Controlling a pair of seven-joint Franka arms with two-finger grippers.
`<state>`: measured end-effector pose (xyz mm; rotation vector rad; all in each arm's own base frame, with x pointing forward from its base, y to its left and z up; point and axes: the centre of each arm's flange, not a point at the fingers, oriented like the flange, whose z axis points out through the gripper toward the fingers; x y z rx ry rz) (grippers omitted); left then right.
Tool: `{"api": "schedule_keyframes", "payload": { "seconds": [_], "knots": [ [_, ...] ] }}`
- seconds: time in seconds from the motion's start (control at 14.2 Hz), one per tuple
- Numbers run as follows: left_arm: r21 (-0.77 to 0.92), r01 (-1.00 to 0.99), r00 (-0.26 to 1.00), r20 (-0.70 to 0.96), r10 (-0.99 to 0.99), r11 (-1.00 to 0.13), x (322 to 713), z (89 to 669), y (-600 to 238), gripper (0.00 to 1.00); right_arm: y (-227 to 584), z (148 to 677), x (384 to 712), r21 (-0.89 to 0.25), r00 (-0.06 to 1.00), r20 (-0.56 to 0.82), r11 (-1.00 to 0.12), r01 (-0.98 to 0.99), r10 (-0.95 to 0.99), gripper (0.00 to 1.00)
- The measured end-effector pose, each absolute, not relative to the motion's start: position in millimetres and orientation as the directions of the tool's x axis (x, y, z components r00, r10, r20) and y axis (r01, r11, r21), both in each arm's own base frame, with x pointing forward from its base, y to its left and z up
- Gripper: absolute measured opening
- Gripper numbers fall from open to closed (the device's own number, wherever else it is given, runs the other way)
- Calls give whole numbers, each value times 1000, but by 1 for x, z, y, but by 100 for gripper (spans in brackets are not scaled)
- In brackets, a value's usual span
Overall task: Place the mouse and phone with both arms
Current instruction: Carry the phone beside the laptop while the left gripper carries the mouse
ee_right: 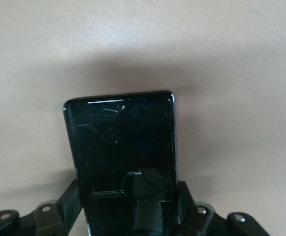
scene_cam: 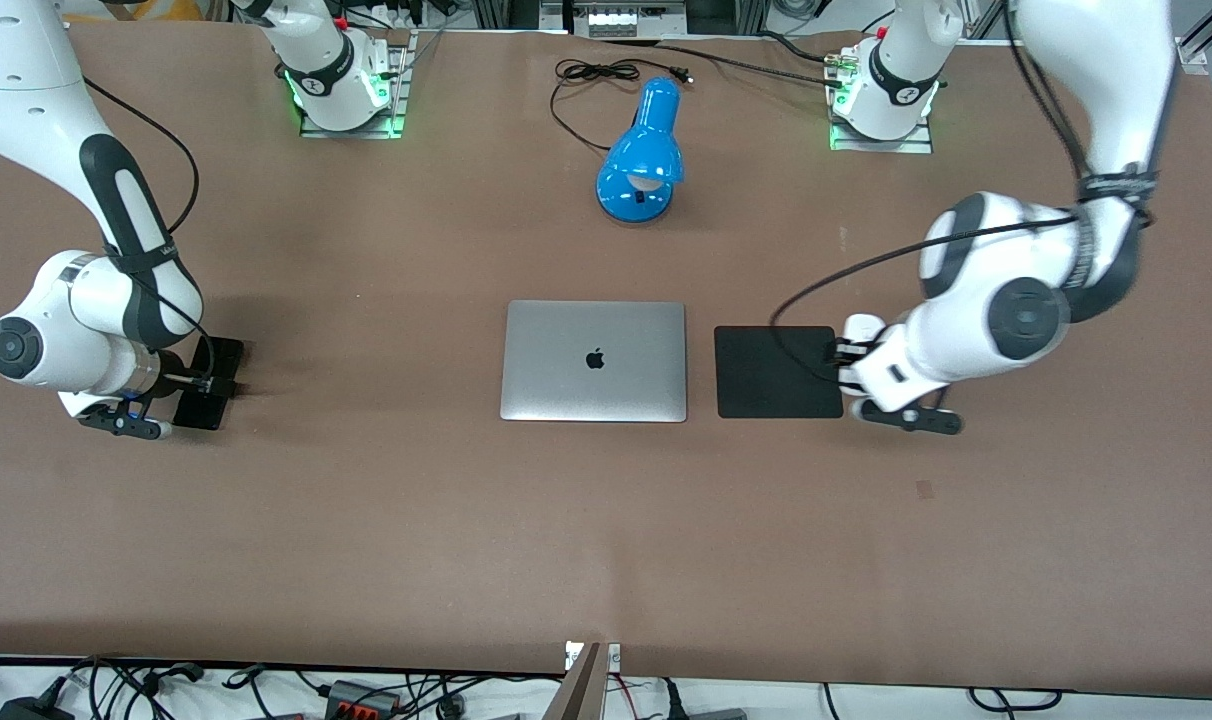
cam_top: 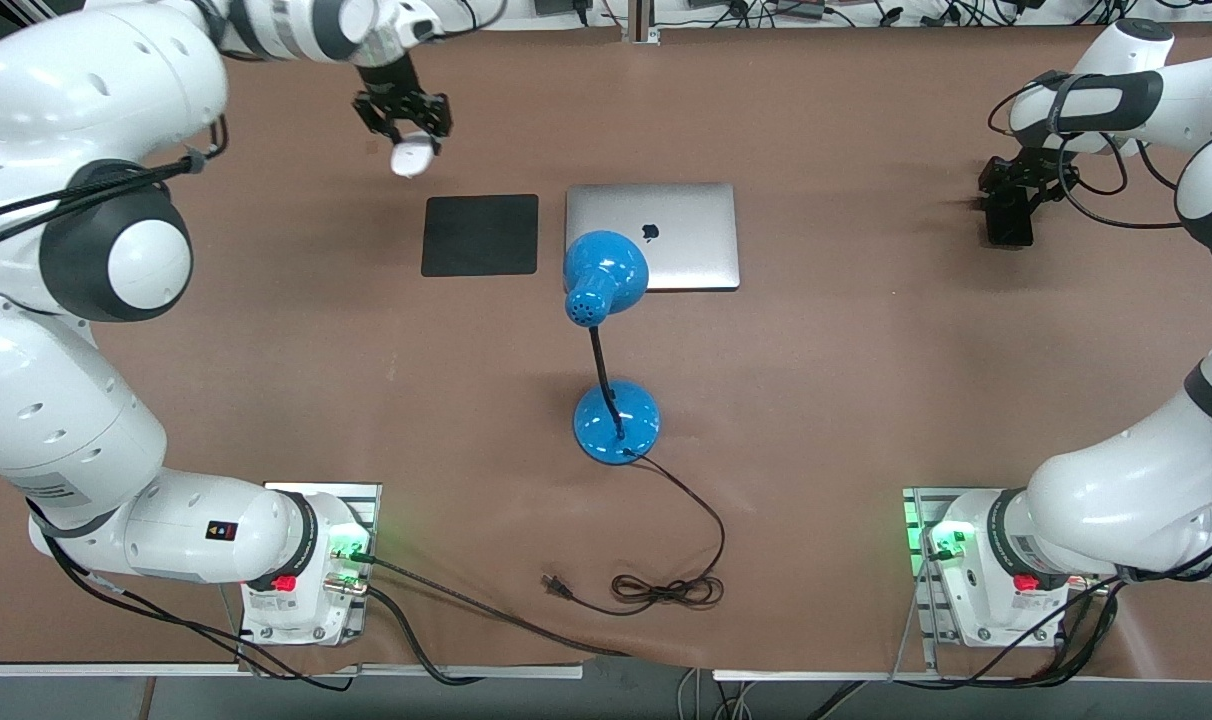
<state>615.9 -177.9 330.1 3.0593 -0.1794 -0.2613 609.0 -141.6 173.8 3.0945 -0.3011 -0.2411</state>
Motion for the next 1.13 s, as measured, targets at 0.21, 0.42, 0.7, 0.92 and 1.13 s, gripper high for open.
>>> {"api": "schedule_keyframes", "payload": {
  "seconds": [0.21,0.42,0.7,0.92,1.13],
  "knots": [
    [47,-84,989,-122,-89,-995,595,288,-204,62,-117,203,625,27,975,-173,-991,-135,-137,80],
    [32,-70,997,-39,-71,-997,572,242,-214,62,-53,237,646,-6,986,-164,-999,-39,-37,80],
    [47,-67,997,-22,-68,-997,552,194,-210,62,48,239,648,-31,986,-165,-999,23,28,80],
    [54,-65,998,-9,-66,-996,553,186,-210,62,105,234,640,-6,984,-176,-999,-45,-43,80],
    [55,-62,998,-11,-63,-997,553,178,-208,62,152,230,630,1,976,-188,-994,-111,-110,80]
  ]
}}
